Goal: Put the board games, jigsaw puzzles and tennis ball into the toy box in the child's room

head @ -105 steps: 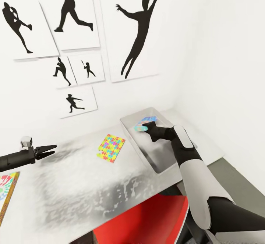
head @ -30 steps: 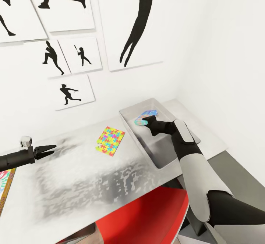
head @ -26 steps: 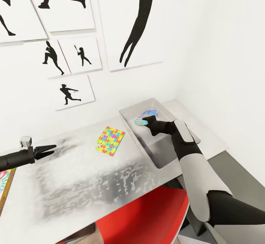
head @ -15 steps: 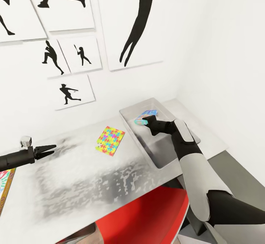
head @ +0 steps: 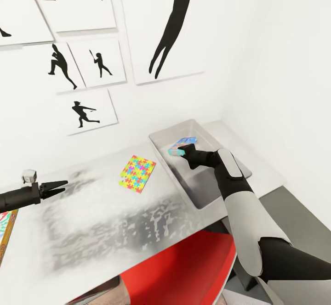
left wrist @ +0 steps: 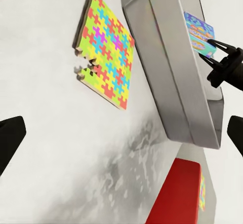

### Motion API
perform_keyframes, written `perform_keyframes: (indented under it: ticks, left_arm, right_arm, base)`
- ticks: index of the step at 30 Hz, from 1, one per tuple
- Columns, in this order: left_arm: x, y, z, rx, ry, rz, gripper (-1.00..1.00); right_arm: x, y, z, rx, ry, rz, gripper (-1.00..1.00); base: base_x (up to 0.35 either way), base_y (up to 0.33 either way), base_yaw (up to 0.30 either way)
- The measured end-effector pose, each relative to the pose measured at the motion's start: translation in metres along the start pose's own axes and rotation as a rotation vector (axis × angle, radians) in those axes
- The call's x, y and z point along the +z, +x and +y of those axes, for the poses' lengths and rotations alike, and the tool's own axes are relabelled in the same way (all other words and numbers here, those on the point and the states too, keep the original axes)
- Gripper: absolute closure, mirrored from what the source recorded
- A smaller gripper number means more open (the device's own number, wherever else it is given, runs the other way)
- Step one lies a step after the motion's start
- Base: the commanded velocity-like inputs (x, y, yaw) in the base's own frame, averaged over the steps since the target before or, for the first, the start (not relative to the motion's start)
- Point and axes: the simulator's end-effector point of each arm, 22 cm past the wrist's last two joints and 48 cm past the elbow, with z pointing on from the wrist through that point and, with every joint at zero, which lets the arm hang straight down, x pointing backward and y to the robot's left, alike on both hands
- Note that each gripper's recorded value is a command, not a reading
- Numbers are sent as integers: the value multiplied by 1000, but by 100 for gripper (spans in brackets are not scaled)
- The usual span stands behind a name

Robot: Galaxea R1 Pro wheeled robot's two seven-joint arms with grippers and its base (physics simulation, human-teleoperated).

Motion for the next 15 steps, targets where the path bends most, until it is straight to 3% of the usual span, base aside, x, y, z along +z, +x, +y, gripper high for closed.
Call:
perform_keyframes:
  ticks: [15]
  left_arm:
    - [-1, 2, 13, -10, -22, 9, -100]
  right_arm:
    - [10, -1, -13, 12, 16, 7, 100]
  base:
    - [0, 0, 0]
